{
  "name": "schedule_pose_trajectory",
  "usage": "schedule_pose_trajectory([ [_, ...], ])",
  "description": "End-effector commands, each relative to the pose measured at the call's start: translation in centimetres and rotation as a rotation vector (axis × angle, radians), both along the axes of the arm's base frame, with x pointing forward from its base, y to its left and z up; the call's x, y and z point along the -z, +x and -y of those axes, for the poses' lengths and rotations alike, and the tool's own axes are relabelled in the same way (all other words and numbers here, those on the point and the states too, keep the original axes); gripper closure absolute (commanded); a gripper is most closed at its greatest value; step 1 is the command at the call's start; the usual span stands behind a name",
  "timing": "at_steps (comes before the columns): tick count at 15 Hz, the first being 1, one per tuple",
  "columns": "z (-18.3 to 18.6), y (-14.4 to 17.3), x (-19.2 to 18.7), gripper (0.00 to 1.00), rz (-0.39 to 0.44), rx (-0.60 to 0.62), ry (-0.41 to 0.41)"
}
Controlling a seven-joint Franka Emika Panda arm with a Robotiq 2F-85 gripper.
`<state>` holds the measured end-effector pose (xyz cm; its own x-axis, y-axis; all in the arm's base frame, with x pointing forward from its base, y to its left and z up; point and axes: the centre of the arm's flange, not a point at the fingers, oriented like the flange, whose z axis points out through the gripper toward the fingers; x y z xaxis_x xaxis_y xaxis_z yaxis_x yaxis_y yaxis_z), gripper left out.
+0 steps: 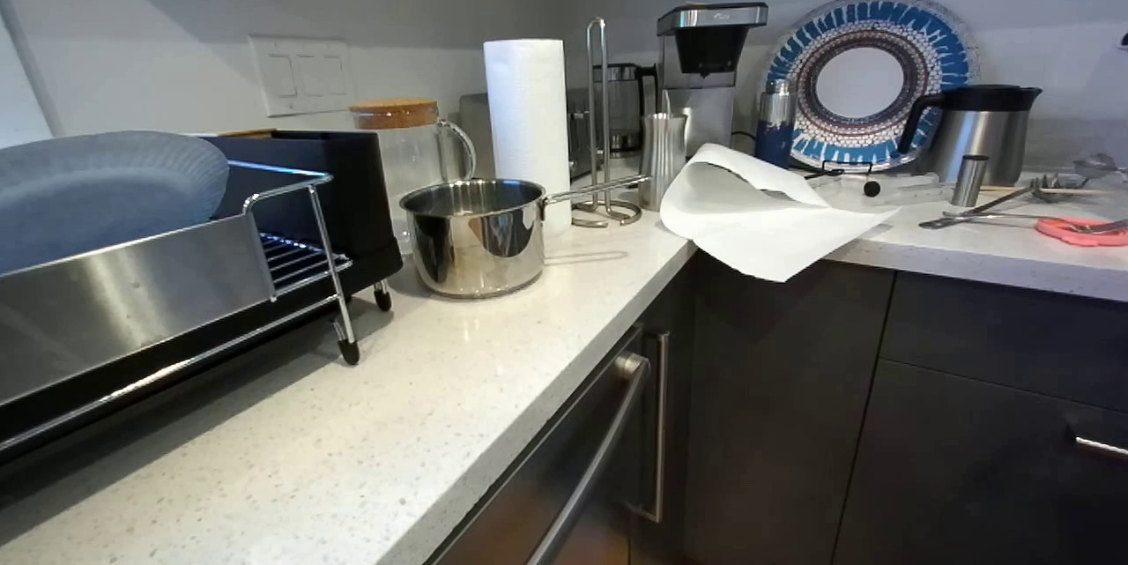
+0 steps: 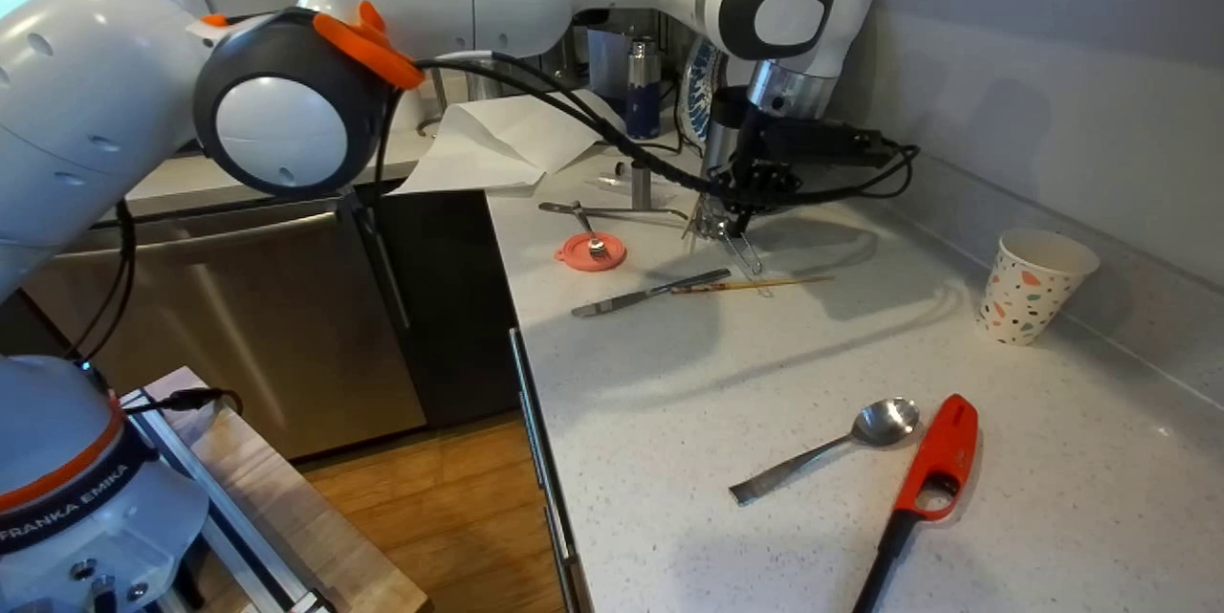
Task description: Place the strainer on the spoon on the right
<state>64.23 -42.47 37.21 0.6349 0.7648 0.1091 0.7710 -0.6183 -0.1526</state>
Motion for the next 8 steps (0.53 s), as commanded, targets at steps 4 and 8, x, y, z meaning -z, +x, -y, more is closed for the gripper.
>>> schedule_pose_trajectory([
  [4,5.5,-3.3,-0.5,0.99,0.039,0.095,0.140],
  [8,8.4,-6.3,-0.3,0.99,0.052,0.175,0.220],
])
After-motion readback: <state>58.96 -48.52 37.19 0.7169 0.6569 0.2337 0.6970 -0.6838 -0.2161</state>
